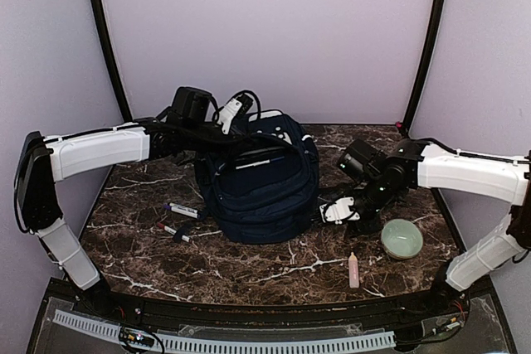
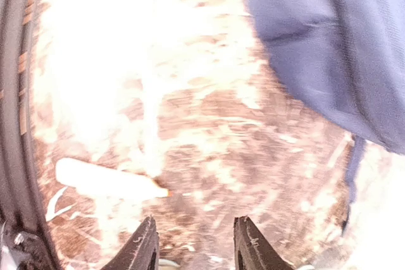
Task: Pack the student bag
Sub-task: Move the pen to the center of the board.
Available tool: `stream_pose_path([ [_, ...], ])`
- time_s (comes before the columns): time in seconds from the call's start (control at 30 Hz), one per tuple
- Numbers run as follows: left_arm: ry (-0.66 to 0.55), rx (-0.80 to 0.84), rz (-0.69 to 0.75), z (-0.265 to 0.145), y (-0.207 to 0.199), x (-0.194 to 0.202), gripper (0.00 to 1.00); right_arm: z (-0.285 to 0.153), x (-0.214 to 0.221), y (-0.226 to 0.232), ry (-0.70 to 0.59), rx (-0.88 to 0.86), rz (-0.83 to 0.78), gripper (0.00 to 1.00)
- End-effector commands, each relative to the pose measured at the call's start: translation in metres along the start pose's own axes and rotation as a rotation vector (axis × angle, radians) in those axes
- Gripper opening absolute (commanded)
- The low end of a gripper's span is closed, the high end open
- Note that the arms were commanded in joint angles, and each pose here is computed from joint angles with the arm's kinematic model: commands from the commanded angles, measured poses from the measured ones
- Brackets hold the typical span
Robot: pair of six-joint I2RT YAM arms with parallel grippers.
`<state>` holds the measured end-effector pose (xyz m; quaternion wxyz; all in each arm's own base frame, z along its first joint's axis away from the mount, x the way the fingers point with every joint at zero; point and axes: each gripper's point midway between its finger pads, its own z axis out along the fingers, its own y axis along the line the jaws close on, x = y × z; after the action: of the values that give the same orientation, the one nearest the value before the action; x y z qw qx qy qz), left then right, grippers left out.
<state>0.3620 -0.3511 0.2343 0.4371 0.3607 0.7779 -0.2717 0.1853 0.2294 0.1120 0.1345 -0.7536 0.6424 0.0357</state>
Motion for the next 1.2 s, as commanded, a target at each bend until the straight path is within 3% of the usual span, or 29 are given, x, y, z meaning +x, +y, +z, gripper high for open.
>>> stream_pose_path([
  [0.0,-0.125,0.049,0.029,-0.013,-0.014,-0.047,0.0,-0.002,0.013,0.038,-0.004,-0.133,-0.078,0.42],
  [0.27,-0.12,0.054,0.033,-0.013,-0.015,-0.047,0.0,0.019,0.043,0.056,0.123,-0.153,-0.204,0.45],
  [0.6,-0.083,0.024,0.026,-0.007,-0.009,-0.041,0.0,0.051,0.042,0.059,0.186,-0.051,-0.346,0.48],
  [0.77,-0.082,0.043,0.024,-0.006,-0.012,-0.041,0.0,0.062,0.048,0.06,0.223,-0.028,-0.405,0.65],
  [0.83,-0.08,0.046,0.023,-0.006,-0.012,-0.041,0.0,0.065,0.049,0.062,0.228,-0.028,-0.419,0.67],
  [1.03,-0.08,0.051,0.024,-0.006,-0.013,-0.041,0.0,0.072,0.046,0.068,0.226,-0.034,-0.444,0.64],
  [1.17,-0.08,0.053,0.024,-0.006,-0.013,-0.042,0.0,0.075,0.023,0.065,0.155,-0.047,-0.372,0.6],
])
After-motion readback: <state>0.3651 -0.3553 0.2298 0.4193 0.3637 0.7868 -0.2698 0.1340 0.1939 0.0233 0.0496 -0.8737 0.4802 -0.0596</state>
